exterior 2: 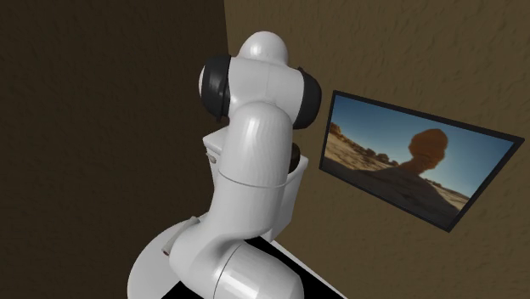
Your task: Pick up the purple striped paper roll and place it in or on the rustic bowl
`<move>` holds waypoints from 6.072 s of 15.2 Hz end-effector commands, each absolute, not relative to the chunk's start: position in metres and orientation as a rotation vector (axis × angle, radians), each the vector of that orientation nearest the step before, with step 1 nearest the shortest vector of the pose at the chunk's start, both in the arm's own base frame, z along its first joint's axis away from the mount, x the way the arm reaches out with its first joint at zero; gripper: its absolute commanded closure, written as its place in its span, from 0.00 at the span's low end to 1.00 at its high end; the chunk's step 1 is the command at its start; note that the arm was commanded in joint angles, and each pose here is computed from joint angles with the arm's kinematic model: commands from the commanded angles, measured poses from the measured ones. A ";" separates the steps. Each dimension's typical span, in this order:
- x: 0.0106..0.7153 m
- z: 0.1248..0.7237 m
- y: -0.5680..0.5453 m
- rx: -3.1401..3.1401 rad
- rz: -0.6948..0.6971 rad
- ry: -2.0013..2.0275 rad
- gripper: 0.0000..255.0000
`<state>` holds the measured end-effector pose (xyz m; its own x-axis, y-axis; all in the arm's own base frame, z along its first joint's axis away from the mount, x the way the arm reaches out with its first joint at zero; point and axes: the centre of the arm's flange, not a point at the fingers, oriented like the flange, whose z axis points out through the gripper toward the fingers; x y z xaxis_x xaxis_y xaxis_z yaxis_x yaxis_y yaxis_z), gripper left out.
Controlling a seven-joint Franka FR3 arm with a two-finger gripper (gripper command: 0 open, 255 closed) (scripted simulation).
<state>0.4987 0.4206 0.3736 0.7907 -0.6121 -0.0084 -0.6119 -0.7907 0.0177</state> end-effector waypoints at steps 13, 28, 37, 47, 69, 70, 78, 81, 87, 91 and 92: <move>0.499 0.448 0.420 2.960 -0.021 -1.012 1.00; 0.498 0.523 0.407 2.960 -0.021 -1.012 1.00; 0.486 0.538 0.290 2.960 -0.021 -1.012 1.00; 0.481 0.512 0.241 2.960 -0.021 -1.012 1.00; 0.393 0.408 0.287 2.646 0.538 -1.327 0.00; 0.393 0.408 0.287 2.646 0.538 -1.327 0.00; 0.393 0.408 0.287 2.646 0.538 -1.327 1.00; 0.393 0.408 0.287 2.646 0.538 -1.327 1.00; 0.393 0.435 0.287 2.646 0.538 -1.327 1.00; 0.393 0.456 0.287 2.646 0.538 -1.327 1.00; 0.393 0.461 0.287 2.646 0.538 -1.327 1.00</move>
<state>0.3925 0.2868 0.4555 0.5491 -0.7487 0.3713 -0.7962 -0.6038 -0.0399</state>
